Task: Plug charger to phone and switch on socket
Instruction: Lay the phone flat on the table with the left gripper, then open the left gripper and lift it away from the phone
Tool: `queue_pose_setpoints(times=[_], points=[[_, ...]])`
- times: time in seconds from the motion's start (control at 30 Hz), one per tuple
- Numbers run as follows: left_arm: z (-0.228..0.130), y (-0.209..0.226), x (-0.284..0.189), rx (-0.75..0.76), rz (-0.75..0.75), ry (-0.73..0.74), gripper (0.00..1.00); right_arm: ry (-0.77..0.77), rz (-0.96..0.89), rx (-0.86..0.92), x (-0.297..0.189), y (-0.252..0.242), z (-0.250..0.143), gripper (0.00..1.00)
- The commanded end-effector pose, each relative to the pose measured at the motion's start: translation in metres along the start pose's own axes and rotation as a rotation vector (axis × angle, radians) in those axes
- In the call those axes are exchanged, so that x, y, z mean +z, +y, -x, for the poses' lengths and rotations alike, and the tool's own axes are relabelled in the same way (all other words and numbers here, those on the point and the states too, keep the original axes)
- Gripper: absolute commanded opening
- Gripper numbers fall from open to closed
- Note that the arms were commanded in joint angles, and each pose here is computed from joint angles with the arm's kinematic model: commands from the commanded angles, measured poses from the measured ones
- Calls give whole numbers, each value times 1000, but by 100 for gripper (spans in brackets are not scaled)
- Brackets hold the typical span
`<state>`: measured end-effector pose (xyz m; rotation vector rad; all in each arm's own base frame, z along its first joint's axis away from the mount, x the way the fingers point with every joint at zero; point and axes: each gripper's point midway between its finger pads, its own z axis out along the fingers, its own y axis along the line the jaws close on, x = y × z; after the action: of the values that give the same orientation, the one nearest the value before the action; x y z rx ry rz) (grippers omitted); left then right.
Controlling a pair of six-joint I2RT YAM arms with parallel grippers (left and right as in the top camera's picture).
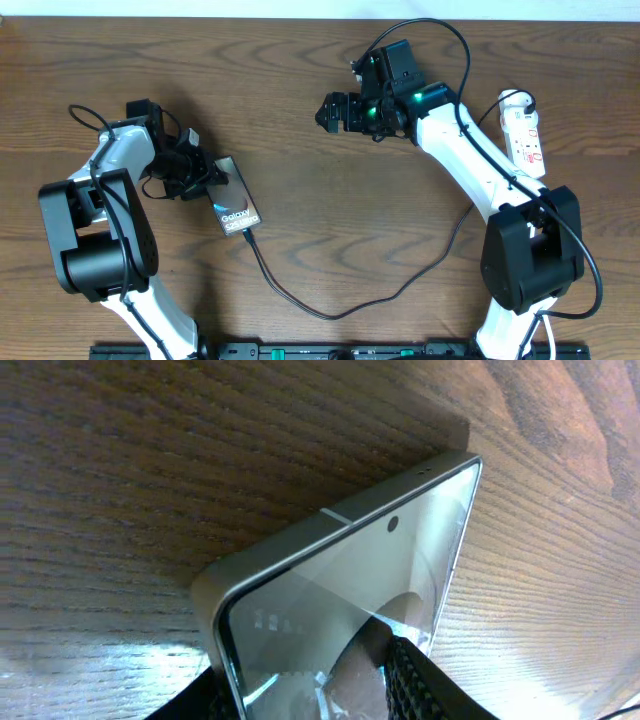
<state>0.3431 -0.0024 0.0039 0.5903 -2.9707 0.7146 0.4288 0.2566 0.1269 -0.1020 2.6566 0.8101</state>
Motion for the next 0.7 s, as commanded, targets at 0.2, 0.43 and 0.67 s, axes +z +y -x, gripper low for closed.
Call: queue_pose_setpoints(times=[0.2,0.43,0.67], points=[[-16,42,14,-34,184,65,42,-24,12,-33,-8,10,6,99],[-21,50,12,-40,233,81,48,-21,10,-32,-8,9,6,99],[-23,51,11,-43,240,89,49,-21,10,-32,-8,9,6,99]])
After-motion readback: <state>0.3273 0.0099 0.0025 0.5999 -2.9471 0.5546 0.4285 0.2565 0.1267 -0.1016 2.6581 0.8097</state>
